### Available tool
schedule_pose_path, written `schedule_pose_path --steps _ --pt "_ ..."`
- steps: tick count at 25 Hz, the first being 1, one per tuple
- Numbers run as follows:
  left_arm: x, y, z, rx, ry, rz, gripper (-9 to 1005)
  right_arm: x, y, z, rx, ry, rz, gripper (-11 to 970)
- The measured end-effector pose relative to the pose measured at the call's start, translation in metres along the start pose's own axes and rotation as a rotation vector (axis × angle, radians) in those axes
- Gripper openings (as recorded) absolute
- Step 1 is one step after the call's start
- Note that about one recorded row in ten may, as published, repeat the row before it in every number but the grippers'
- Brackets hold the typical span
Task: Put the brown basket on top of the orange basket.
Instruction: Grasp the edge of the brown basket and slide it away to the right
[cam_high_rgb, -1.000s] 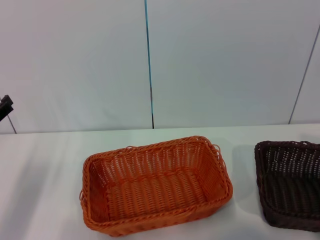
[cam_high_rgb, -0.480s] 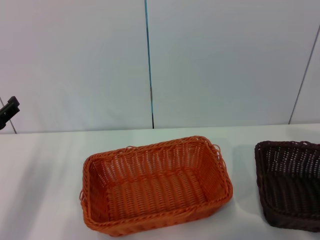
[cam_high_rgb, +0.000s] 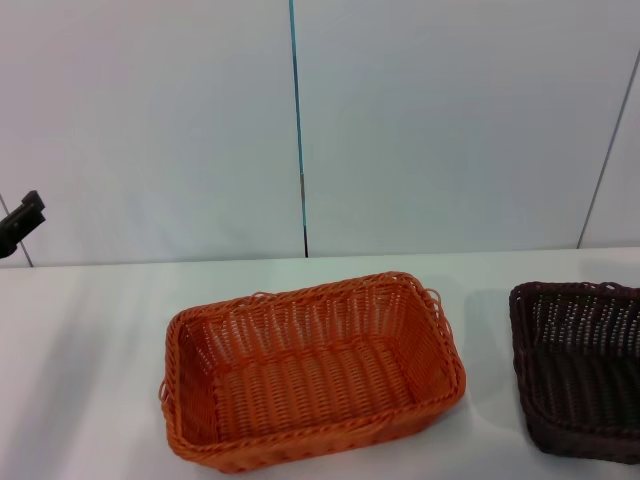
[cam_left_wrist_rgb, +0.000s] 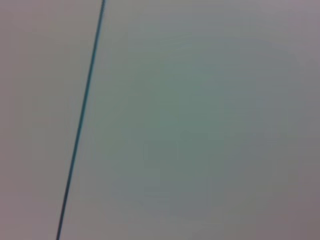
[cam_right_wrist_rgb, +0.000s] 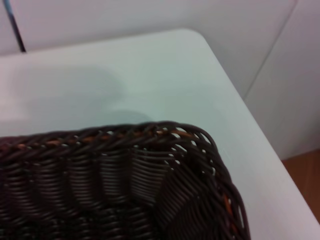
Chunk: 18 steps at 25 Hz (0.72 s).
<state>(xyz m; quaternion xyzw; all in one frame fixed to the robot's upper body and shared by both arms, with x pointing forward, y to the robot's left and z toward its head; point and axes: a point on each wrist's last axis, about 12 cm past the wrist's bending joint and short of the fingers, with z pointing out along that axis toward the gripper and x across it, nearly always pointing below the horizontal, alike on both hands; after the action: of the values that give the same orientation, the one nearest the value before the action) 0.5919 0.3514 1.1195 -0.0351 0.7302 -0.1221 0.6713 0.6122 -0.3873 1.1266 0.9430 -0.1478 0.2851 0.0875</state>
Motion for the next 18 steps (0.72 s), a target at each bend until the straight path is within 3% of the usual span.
schedule_pose_path --steps 18 --pt "0.000 -0.004 0.004 0.009 0.013 0.016 935 0.006 -0.010 0.021 -0.011 -0.009 -0.024 877"
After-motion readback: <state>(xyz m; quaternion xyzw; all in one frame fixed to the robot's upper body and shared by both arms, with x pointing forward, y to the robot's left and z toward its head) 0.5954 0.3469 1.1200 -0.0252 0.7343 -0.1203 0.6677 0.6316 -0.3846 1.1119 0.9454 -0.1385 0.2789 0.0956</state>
